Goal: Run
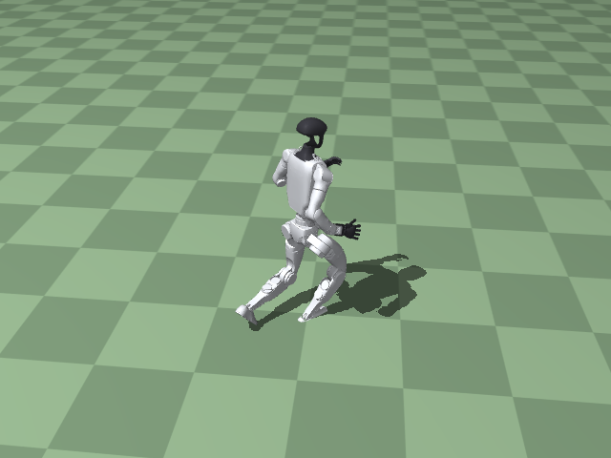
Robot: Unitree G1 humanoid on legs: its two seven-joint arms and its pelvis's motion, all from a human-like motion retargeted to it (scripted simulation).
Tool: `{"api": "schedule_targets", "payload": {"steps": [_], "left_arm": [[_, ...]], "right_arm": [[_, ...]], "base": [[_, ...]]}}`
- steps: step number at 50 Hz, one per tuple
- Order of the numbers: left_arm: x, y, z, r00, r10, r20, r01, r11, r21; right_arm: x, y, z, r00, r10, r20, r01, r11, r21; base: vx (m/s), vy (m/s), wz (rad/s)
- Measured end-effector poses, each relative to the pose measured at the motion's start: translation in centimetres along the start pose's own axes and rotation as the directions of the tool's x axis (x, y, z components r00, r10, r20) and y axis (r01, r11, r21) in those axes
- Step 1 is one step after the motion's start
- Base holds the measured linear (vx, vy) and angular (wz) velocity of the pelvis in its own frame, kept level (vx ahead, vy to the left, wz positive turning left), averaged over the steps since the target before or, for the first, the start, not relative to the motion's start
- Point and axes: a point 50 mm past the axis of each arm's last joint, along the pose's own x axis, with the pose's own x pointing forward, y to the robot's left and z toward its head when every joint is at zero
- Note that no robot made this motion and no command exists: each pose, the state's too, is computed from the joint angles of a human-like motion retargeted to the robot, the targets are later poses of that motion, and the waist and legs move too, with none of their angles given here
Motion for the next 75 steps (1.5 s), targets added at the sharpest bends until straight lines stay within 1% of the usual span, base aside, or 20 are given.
{"api": "schedule_targets", "payload": {"steps": [3,6,9,12,15,20,28,32,35,37,43,47,50,55,59,62,65,68,71,75], "left_arm": [[-2.4,-0.3,-1.6,0.989,-0.054,-0.139,0.06,0.998,0.034],[-5.2,0.2,-3.3,0.952,-0.09,-0.292,0.121,0.989,0.09],[-7.5,1.2,-3.9,0.915,-0.099,-0.391,0.155,0.981,0.115],[-9.9,2.2,-3.7,0.877,-0.116,-0.466,0.184,0.977,0.104],[-11.4,2.9,-3.5,0.854,-0.12,-0.506,0.193,0.977,0.094],[-10.5,2.3,-2.8,0.886,-0.097,-0.454,0.154,0.984,0.09],[-1.7,1.9,-2.0,0.995,0.012,-0.096,0.007,0.979,0.201],[0.3,1.7,-1.3,0.998,0.063,-0.009,-0.061,0.985,0.162],[-0.3,1.3,-1.3,0.998,0.057,-0.031,-0.053,0.99,0.132],[-1.8,0.9,-2.0,0.994,0.023,-0.104,-0.009,0.992,0.125],[-7.6,1.1,-4.1,0.92,-0.098,-0.379,0.158,0.979,0.131],[-11.1,2.2,-4.1,0.854,-0.13,-0.504,0.215,0.97,0.115],[-12.2,2.7,-3.8,0.833,-0.114,-0.541,0.206,0.972,0.112],[-9.7,2.3,-3.9,0.891,-0.046,-0.451,0.138,0.975,0.173],[-4.8,1.5,-4.1,0.957,0.035,-0.289,0.029,0.976,0.215],[-1.7,1.1,-3.3,0.984,0.068,-0.167,-0.037,0.982,0.184],[0.4,0.7,-1.7,0.996,0.076,-0.043,-0.071,0.99,0.121],[1.1,0.6,-0.4,0.995,0.089,0.035,-0.091,0.993,0.078],[0.1,0.1,-0.7,0.997,0.08,-0.02,-0.078,0.995,0.055],[-3.5,-0.4,-3.2,0.968,0.028,-0.249,-0.006,0.996,0.091]], "right_arm": [[2.3,-0.5,2.5,0.991,-0.057,0.121,0.059,0.998,-0.013],[5.6,-1.7,6.7,0.945,-0.125,0.301,0.145,0.988,-0.045],[7.8,-2.8,11.6,0.852,-0.203,0.483,0.23,0.973,0.003],[7.8,-2.9,14.3,0.783,-0.229,0.578,0.222,0.971,0.084],[7.3,-2.3,14.7,0.768,-0.196,0.609,0.167,0.98,0.104],[6.2,-0.7,11.9,0.84,-0.091,0.536,0.084,0.996,0.039],[3.7,0.8,4.4,0.971,0.034,0.236,-0.015,0.996,-0.083],[1.6,0.5,1.8,0.991,0.059,0.117,-0.048,0.994,-0.095],[1.2,0.0,1.3,0.995,0.025,0.092,-0.017,0.996,-0.085],[2.0,-0.4,2.2,0.991,-0.017,0.134,0.027,0.997,-0.078],[6.6,-1.7,9.6,0.893,-0.143,0.427,0.166,0.986,-0.017],[7.3,-2.2,14.3,0.784,-0.155,0.601,0.166,0.985,0.037],[7.1,-2.2,15.9,0.733,-0.136,0.666,0.152,0.988,0.034],[6.9,-0.4,13.3,0.815,-0.063,0.576,0.111,0.993,-0.049],[5.9,1.2,8.4,0.914,0.047,0.404,0.013,0.99,-0.143],[3.9,1.3,4.8,0.96,0.099,0.262,-0.054,0.983,-0.175],[1.4,0.6,1.6,0.99,0.09,0.111,-0.072,0.986,-0.152],[-0.1,-0.1,0.3,0.998,0.039,0.039,-0.034,0.993,-0.115],[0.0,-0.3,0.4,0.999,-0.002,0.044,0.007,0.994,-0.112],[3.5,-0.7,3.8,0.977,-0.065,0.201,0.096,0.984,-0.148]], "base": [[-0.15,-0.04,-0.31],[-0.11,-0.02,-0.76],[0.0,0.02,0.07],[0.12,0.06,1.43],[0.12,0.07,1.18],[-0.02,0.03,0.07],[-0.12,0.03,-0.17],[0.07,-0.06,-1.05],[0.09,-0.09,-0.55],[0.01,-0.07,-0.22],[0.03,0.01,0.33],[0.07,0.05,1.03],[0.01,0.04,0.69],[-0.05,0.02,0.15],[-0.01,0.01,-0.29],[0.07,-0.03,-0.82],[0.09,-0.08,-0.35],[-0.03,-0.07,-0.11],[-0.11,-0.04,-0.36],[-0.11,-0.04,-0.66]]}}
